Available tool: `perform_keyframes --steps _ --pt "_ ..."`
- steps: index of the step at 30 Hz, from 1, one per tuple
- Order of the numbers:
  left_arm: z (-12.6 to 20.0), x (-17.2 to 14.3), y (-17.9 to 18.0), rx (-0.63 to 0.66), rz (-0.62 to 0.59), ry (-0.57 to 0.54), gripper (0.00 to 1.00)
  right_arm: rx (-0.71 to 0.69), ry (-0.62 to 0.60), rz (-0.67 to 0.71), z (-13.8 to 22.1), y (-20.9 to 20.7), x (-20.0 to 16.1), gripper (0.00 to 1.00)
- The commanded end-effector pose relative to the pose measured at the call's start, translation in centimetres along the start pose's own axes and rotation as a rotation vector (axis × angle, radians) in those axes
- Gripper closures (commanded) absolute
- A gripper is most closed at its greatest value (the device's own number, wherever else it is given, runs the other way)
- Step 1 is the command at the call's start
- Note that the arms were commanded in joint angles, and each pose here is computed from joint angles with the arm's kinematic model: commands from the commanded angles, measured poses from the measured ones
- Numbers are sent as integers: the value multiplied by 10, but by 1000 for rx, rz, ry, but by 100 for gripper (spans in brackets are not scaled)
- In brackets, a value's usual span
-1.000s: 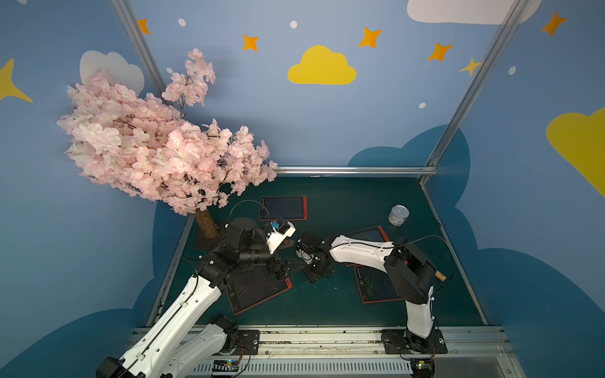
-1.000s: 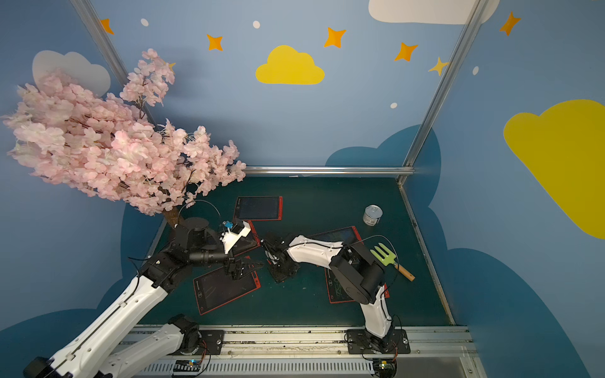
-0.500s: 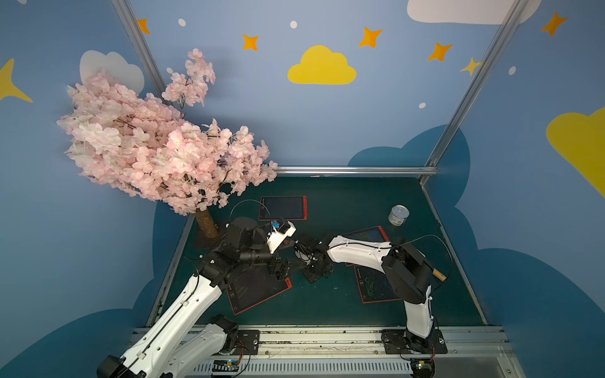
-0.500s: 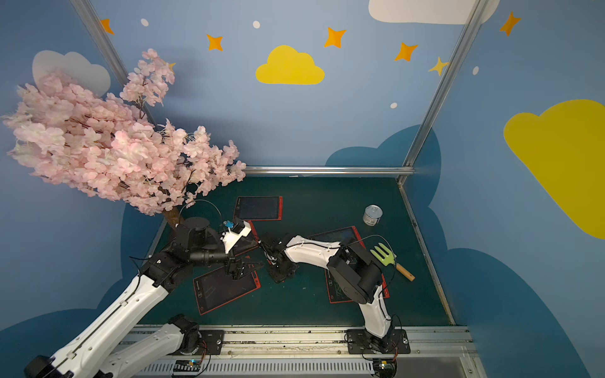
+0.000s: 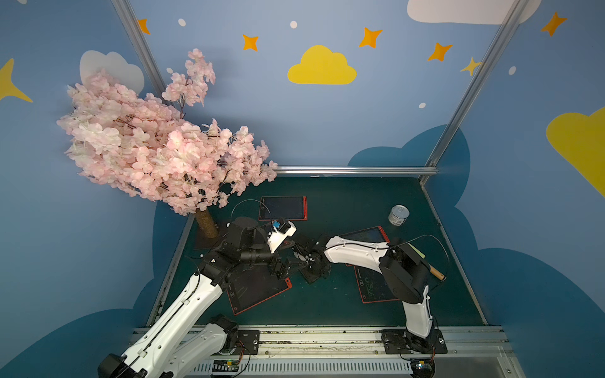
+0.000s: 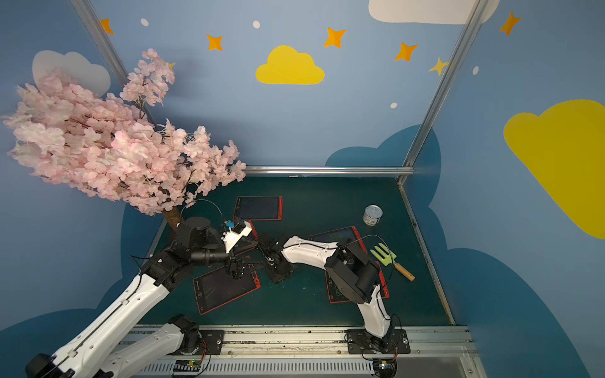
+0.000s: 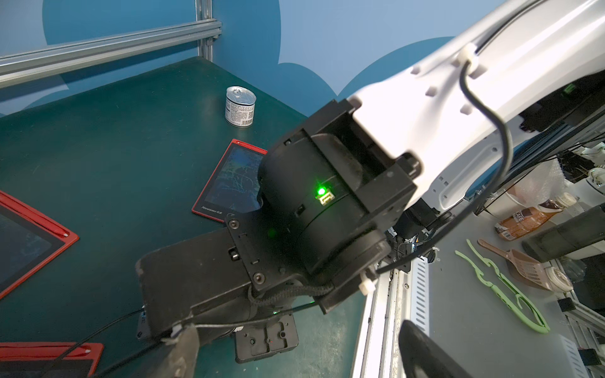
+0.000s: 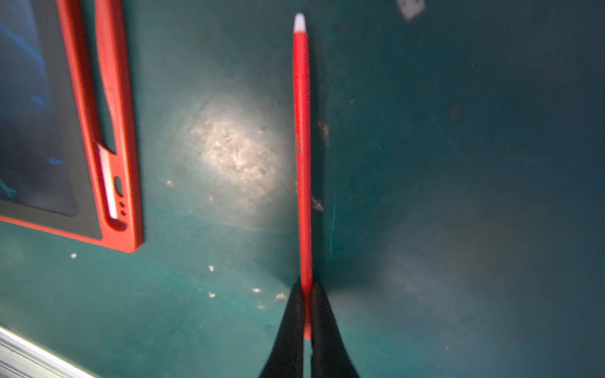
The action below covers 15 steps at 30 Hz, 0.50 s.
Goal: Place the stylus back onto the writing tablet
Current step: Pick up the stylus from the center of the board.
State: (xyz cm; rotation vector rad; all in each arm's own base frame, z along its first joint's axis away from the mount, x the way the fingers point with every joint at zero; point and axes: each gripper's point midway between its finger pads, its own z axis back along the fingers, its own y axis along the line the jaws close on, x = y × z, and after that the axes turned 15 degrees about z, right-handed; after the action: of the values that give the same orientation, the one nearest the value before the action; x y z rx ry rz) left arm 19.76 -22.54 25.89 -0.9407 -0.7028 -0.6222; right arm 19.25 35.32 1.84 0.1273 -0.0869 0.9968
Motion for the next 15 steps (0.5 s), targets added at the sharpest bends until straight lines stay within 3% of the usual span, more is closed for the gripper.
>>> perform_keyframes --steps 1,15 --pt "3 8 -8 -27 -11 -15 6 -48 19 5 -12 -5 0 91" --pt "4 9 -9 -34 -13 -21 6 -67 -45 -38 -12 -6 11 90"
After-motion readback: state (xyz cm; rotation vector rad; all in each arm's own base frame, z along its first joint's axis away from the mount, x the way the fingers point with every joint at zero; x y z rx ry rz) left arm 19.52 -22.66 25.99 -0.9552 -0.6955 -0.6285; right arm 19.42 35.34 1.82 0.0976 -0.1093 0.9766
